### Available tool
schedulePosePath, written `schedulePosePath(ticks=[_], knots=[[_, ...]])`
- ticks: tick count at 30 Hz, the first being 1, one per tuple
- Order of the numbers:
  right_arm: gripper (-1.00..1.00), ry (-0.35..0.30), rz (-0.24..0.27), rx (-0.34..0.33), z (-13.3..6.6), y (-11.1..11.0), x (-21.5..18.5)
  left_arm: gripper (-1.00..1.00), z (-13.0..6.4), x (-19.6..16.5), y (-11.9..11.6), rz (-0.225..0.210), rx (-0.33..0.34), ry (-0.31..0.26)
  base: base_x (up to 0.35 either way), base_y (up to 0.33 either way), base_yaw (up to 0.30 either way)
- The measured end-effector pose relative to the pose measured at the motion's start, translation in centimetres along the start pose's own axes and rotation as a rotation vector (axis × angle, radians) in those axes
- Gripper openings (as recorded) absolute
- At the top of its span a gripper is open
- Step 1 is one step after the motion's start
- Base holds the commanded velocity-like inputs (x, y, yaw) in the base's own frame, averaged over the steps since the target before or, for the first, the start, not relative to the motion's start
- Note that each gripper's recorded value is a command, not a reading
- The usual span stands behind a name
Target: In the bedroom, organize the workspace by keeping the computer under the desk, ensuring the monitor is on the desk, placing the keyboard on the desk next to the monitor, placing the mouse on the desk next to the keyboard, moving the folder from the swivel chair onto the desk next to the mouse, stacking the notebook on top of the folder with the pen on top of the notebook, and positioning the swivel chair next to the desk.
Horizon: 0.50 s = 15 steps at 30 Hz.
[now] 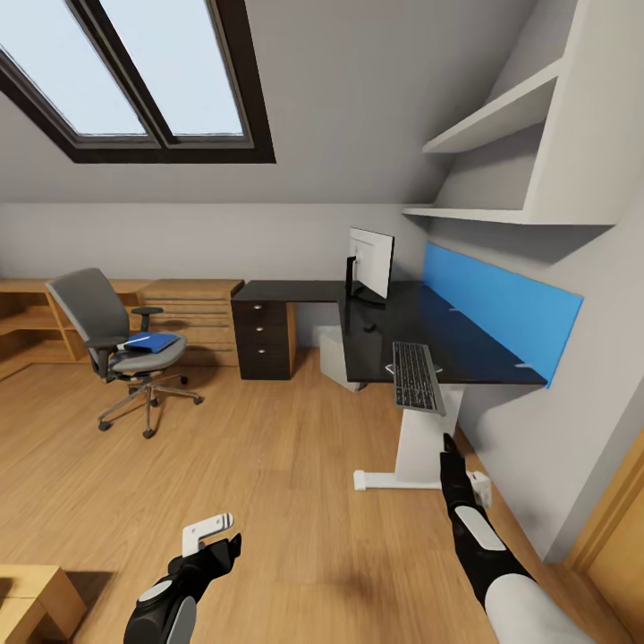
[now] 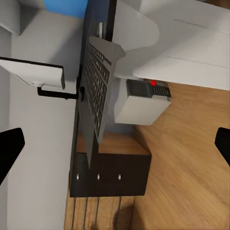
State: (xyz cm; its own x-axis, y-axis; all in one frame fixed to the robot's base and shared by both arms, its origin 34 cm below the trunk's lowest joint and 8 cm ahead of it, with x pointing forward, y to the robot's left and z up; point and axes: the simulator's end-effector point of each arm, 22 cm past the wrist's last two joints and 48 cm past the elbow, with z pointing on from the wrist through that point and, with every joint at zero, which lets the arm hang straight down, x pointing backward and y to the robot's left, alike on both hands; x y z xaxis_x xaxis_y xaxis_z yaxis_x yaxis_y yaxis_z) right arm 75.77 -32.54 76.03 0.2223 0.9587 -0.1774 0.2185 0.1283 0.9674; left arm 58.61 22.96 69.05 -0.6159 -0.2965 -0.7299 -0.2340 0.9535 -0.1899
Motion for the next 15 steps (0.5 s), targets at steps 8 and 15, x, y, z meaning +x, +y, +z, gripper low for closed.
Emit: schedulePosePath(ticks=[8,15], knots=[[1.00,0.035,-0.079,-0.016,-0.1,0.2,1.0,1.00,0.1,0.1,0.2,0.003,-0.003,0.005,0.000,0.000,0.000],[1.00,0.052,-0.078,-0.006,-0.4,-0.2,2.1,1.00,0.1,0.3,0.3,0.006,-0.004,0.009,0.056,0.000,0.000]])
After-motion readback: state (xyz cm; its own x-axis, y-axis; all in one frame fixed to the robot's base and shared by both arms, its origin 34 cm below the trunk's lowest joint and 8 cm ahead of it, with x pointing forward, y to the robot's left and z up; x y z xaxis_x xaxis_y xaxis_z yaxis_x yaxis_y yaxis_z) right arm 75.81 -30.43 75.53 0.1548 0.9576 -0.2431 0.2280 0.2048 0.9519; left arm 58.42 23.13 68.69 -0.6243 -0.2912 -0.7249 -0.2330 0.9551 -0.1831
